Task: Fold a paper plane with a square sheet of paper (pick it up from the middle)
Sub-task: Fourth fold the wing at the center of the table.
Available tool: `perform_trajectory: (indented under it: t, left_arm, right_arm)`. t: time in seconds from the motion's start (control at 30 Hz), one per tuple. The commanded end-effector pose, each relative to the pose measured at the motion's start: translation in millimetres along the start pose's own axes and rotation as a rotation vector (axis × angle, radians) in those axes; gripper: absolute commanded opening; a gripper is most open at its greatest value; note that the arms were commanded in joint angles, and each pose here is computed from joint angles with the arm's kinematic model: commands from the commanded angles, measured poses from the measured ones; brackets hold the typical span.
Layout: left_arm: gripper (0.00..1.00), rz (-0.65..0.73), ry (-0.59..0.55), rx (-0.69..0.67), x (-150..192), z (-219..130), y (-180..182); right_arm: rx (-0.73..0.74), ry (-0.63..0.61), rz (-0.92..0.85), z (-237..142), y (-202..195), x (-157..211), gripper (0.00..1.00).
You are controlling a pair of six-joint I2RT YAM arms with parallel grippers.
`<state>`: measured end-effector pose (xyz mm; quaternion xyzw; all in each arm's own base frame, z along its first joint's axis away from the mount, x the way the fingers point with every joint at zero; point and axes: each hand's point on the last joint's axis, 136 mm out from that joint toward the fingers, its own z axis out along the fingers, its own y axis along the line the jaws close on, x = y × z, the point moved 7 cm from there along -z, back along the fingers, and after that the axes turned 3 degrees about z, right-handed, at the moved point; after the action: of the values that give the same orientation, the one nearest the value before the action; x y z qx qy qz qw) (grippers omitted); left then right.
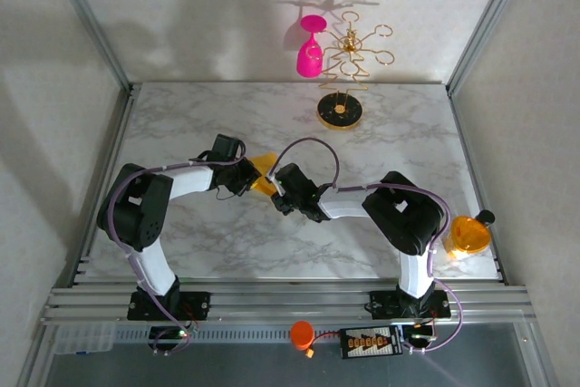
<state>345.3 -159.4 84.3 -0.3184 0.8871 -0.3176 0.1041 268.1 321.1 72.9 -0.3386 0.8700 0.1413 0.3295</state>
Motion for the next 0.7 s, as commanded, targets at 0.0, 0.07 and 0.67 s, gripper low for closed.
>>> perform_trajectory:
  t: [0.0,0.07,0.67]
  left_arm:
    - [0.07,0.007,-0.011,0.026,-2,-3,-13]
    - [0.04,0.002,-0.021,0.025,-2,-5,-14]
    - [0.02,-0.041,-0.033,0.036,6,-12,-22]
  right_arm:
    - [0.015,0.05,0.037,-8,-3,-3,0.27]
    - [0.022,0.043,0.082,-13,-2,-13,0.32]
    - [0.177,0.117,0.111,-3,0,-7,0.32]
